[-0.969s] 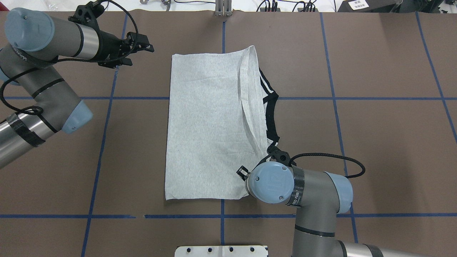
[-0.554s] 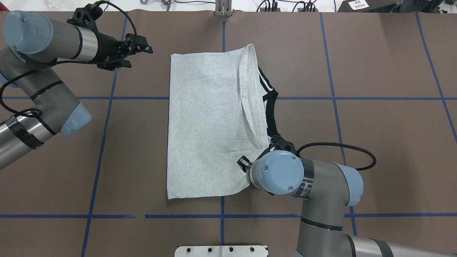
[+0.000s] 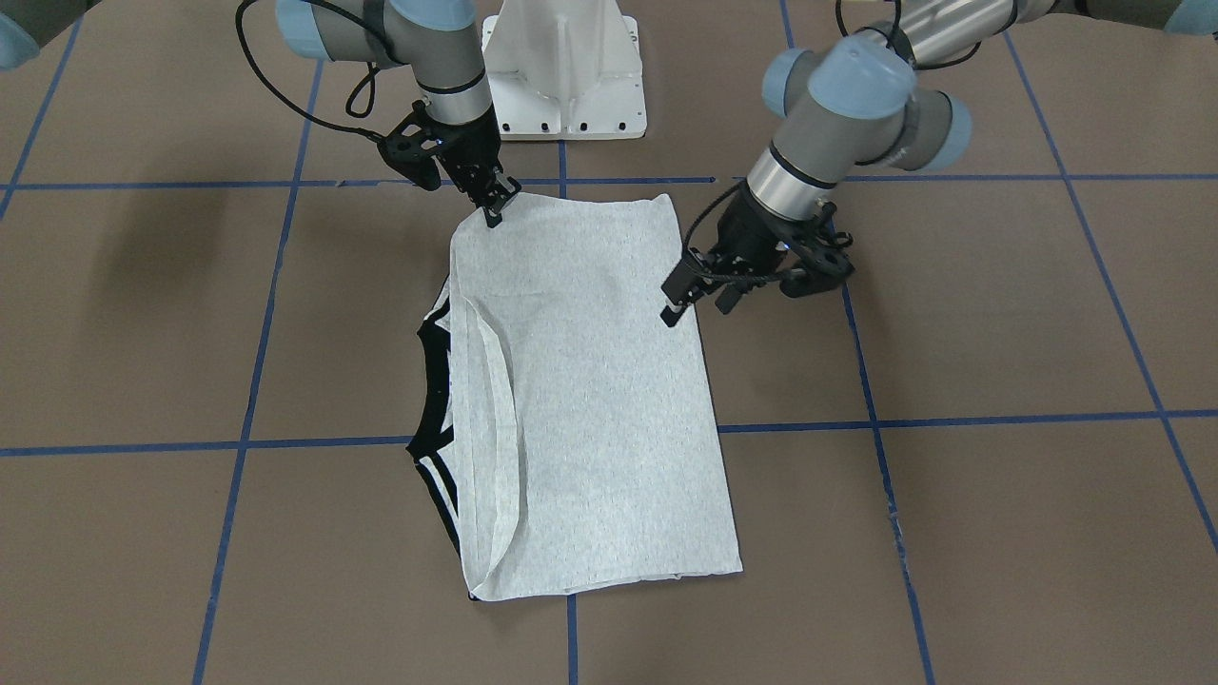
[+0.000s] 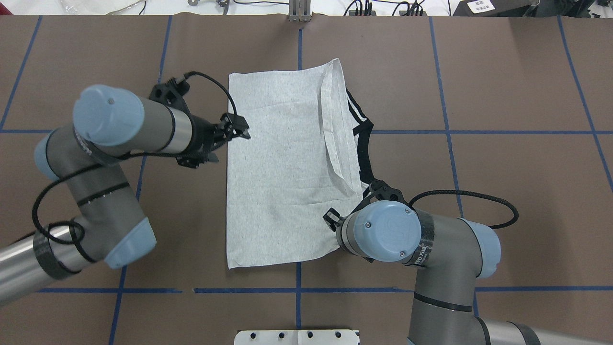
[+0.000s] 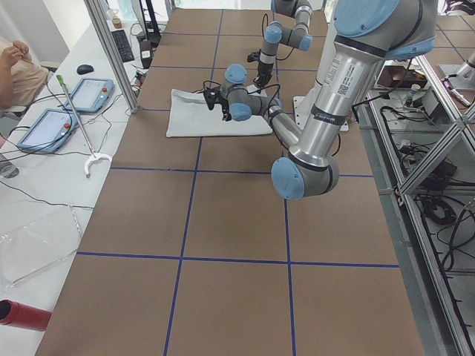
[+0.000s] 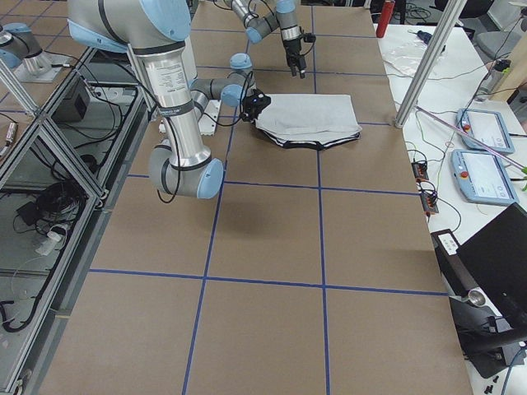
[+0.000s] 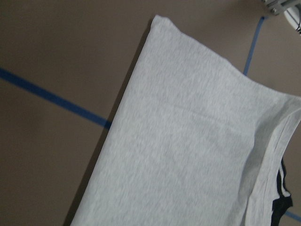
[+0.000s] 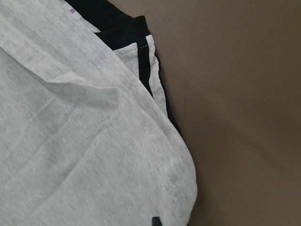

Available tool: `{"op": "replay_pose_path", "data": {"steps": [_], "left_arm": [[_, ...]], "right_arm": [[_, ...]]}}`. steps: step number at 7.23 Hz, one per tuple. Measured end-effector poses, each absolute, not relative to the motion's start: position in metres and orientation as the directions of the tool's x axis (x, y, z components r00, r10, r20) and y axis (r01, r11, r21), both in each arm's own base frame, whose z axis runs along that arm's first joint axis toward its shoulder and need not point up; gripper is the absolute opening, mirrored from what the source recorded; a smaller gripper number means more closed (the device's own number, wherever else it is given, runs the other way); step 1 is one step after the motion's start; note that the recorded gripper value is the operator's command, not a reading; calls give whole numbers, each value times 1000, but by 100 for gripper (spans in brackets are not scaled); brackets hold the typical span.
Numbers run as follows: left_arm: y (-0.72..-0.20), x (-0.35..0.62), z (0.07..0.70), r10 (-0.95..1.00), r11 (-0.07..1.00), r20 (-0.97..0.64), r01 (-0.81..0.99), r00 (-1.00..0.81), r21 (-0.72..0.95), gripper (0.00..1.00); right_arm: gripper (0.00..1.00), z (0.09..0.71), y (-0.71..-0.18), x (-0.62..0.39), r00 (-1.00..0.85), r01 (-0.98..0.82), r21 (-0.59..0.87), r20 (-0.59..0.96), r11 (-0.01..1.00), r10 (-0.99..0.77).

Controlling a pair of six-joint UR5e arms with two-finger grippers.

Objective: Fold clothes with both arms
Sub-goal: 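Grasp the shirt's near edge with both grippers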

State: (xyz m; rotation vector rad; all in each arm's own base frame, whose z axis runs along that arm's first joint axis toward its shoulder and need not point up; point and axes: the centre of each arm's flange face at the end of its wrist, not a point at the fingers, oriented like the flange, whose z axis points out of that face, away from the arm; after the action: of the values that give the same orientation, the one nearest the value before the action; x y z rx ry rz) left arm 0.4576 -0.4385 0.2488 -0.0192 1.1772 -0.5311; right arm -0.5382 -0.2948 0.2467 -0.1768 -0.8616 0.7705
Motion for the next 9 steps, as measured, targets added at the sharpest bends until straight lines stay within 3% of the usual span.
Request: {"op": "replay_pose_path", "data": {"steps": [2, 5, 6, 7, 8, 9], "left_arm": [[-364, 486, 254, -463, 871, -811, 355, 357, -341, 96], [-293, 525, 289, -483, 870, -758, 335, 438, -361, 82], [-277, 535, 295, -485, 871, -748, 328, 453, -366, 60], [-268, 541, 298, -488, 870, -740, 324, 462, -371, 16], [-264, 543, 298, -492, 868, -735, 325, 466, -375, 0], [-264, 542, 297, -495, 867, -732, 328, 468, -376, 0]], "right_arm": [[0, 248, -295, -537, 405, -538, -435, 618, 722, 674], [0, 249, -294, -537, 406, -538, -435, 617, 722, 674], [0, 249, -294, -537, 406, -538, -435, 618, 722, 674], [0, 249, -294, -537, 406, -538, -435, 618, 722, 674], [0, 248, -294, -535, 404, -537, -435, 619, 723, 673], [0, 246, -293, -533, 401, -534, -437, 622, 723, 672]]}}
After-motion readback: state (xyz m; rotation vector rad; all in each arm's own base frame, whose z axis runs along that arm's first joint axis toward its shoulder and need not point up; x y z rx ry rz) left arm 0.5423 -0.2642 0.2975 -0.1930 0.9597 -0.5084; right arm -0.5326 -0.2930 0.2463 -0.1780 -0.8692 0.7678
